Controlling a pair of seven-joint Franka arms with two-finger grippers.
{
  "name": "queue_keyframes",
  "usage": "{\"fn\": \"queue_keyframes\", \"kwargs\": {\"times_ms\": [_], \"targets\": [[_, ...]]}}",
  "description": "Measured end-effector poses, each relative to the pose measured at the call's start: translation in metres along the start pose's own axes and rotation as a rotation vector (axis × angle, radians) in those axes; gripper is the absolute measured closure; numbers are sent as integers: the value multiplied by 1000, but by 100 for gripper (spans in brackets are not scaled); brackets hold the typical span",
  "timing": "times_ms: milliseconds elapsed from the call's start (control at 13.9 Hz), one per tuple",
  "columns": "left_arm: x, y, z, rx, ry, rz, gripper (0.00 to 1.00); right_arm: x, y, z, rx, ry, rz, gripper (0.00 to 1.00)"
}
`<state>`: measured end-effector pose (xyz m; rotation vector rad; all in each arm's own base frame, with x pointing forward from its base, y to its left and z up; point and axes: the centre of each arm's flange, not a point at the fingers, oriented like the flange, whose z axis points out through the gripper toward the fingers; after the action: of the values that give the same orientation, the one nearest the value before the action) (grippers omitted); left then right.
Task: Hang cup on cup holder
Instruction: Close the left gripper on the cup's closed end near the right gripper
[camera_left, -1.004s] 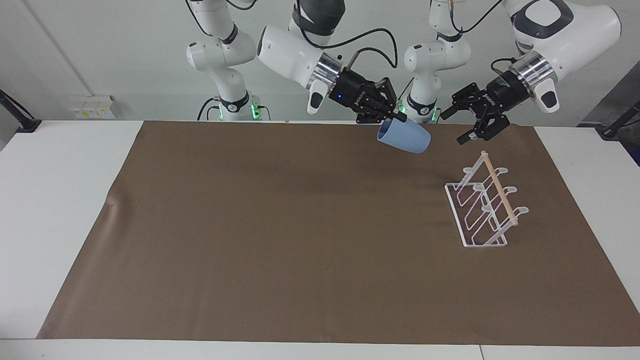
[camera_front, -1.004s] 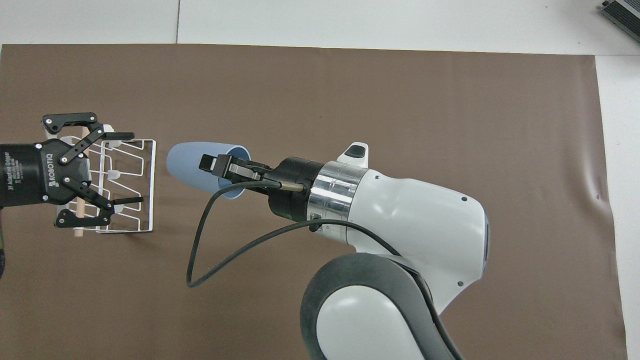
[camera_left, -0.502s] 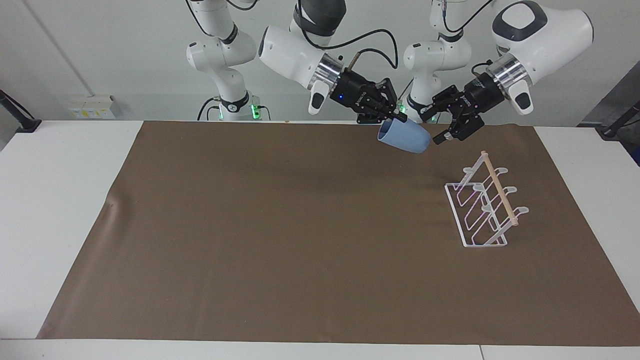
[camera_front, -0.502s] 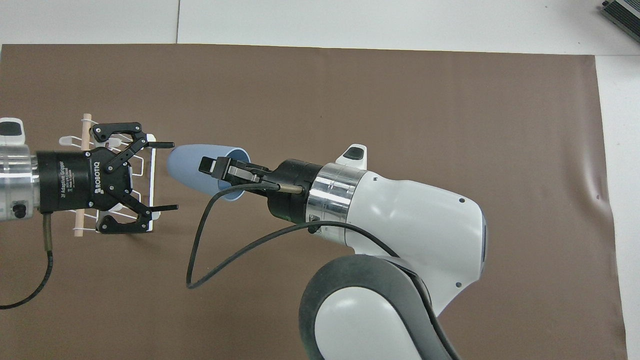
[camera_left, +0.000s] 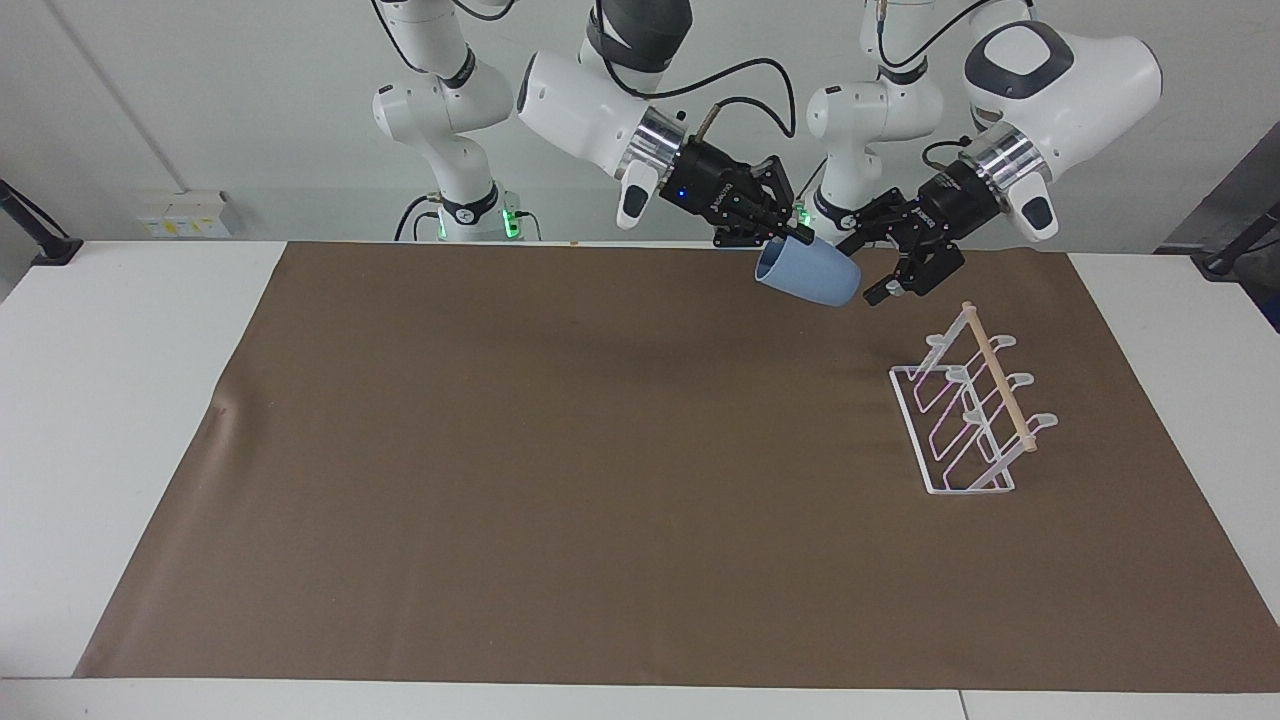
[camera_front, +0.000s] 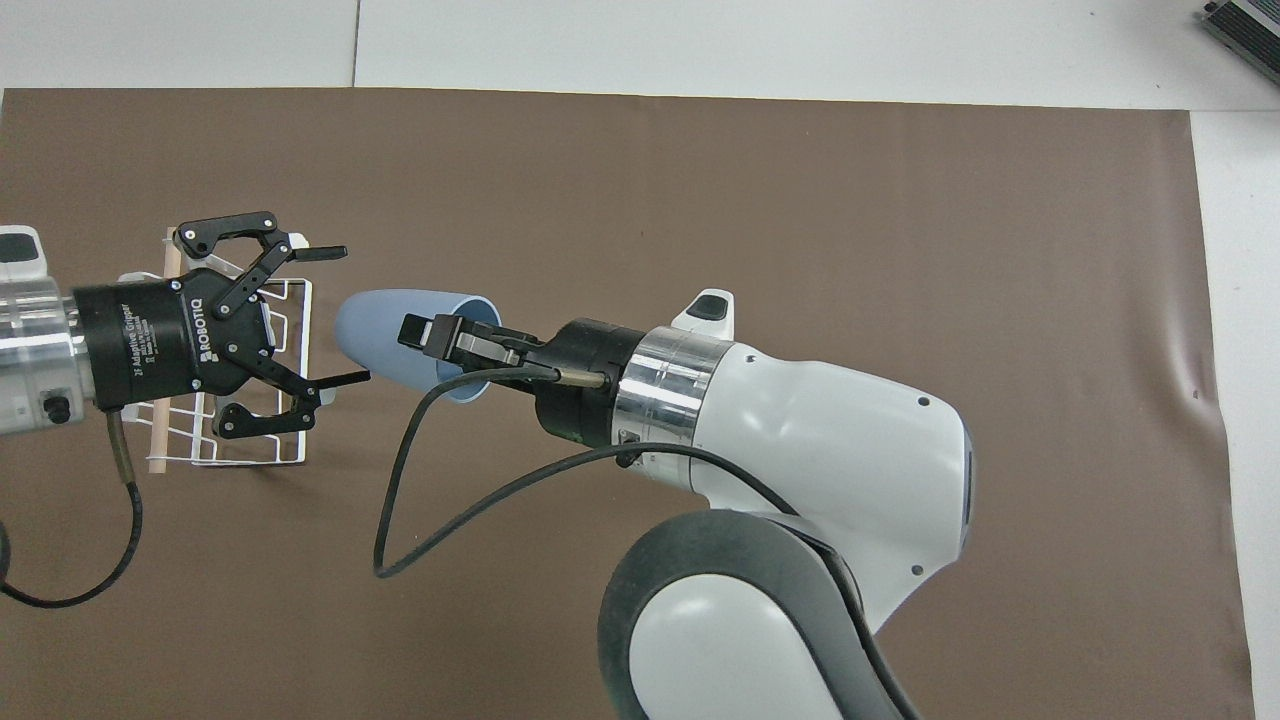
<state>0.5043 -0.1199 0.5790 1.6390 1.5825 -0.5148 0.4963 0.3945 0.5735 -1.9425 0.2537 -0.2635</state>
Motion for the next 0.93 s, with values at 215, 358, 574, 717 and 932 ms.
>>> {"fn": "queue_keyframes", "kwargs": {"times_ms": [215, 358, 574, 717, 932], "targets": [[-2, -3, 7, 12, -3, 21, 0, 0, 0, 0, -1, 1, 0, 95], [-2, -4, 13, 20, -4, 36, 0, 0, 1, 0, -1, 1, 1, 95], [0, -5, 16, 23, -3, 51, 0, 0, 1, 0, -2, 0, 1, 95], [0, -5, 17, 23, -2, 57, 4, 0, 2, 0, -3, 1, 2, 95], [-1, -7, 21, 25, 0, 64, 11, 2, 2, -1, -4, 8, 2, 95]]}}
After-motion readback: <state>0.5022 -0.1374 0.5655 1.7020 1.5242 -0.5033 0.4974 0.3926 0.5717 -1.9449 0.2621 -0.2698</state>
